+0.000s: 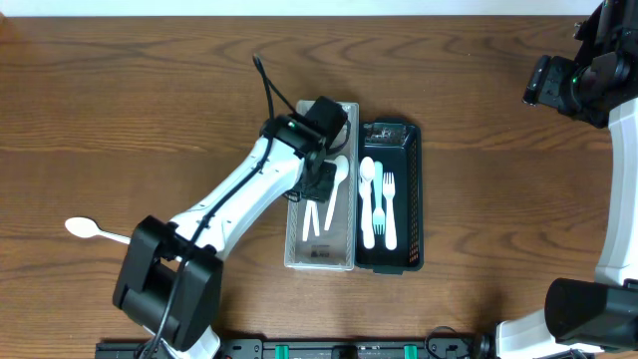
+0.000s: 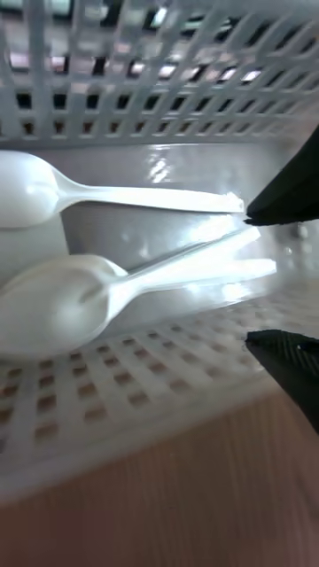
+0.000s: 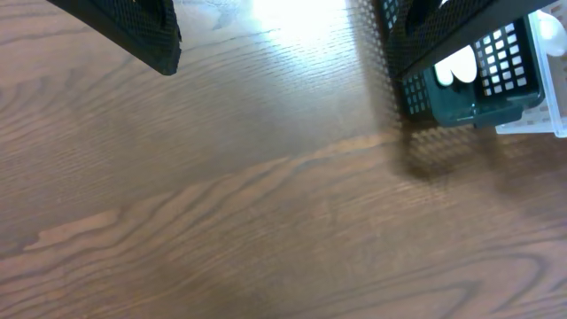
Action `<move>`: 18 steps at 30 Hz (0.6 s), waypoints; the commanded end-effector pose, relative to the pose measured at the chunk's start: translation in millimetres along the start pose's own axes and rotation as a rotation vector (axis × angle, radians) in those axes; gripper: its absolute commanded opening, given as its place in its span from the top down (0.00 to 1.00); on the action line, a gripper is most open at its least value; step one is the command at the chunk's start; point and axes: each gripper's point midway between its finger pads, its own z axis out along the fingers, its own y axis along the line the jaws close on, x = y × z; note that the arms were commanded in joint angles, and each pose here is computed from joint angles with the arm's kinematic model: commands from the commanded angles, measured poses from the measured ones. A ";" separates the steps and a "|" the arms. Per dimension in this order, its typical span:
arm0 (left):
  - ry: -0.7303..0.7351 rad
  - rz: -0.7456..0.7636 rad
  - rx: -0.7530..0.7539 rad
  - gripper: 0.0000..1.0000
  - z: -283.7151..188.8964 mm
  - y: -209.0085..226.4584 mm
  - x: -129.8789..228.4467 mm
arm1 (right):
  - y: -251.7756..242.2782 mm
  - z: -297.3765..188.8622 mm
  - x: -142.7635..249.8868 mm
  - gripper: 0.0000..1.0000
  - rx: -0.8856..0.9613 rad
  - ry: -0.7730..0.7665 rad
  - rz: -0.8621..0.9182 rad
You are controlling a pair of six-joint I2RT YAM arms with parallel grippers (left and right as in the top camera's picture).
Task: Pack container
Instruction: 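Place the third spoon into the grey basket with the left gripper, then move the left gripper to the last white spoon and grasp it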
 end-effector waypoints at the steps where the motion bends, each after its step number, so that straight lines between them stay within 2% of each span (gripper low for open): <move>1: -0.212 0.034 -0.040 0.58 -78.7 14.9 -32.9 | -3.3 3.9 0.7 0.22 0.007 0.010 0.020; 3: -0.284 0.000 -0.058 0.43 -111.0 29.5 -38.4 | -3.3 4.0 0.7 0.22 0.007 0.011 0.020; 5: -0.358 -0.063 -0.064 0.06 -141.3 52.1 -40.4 | -3.3 4.0 0.7 0.22 0.007 0.011 0.020; 6: -0.384 -0.098 -0.069 0.01 -151.8 65.2 -38.9 | -3.3 4.0 0.7 0.22 0.007 0.011 0.020; 8: -0.421 -0.215 -0.088 0.02 -170.5 100.6 -30.2 | -3.3 4.0 0.8 0.22 0.007 0.011 0.020; 11: -0.447 -0.497 -0.137 0.02 -191.4 171.0 -3.1 | -3.6 3.8 2.4 0.23 0.008 0.017 0.020; 18: -0.446 -1.127 -0.257 0.02 -199.4 301.3 76.5 | -3.6 3.9 2.6 0.22 0.008 0.018 0.021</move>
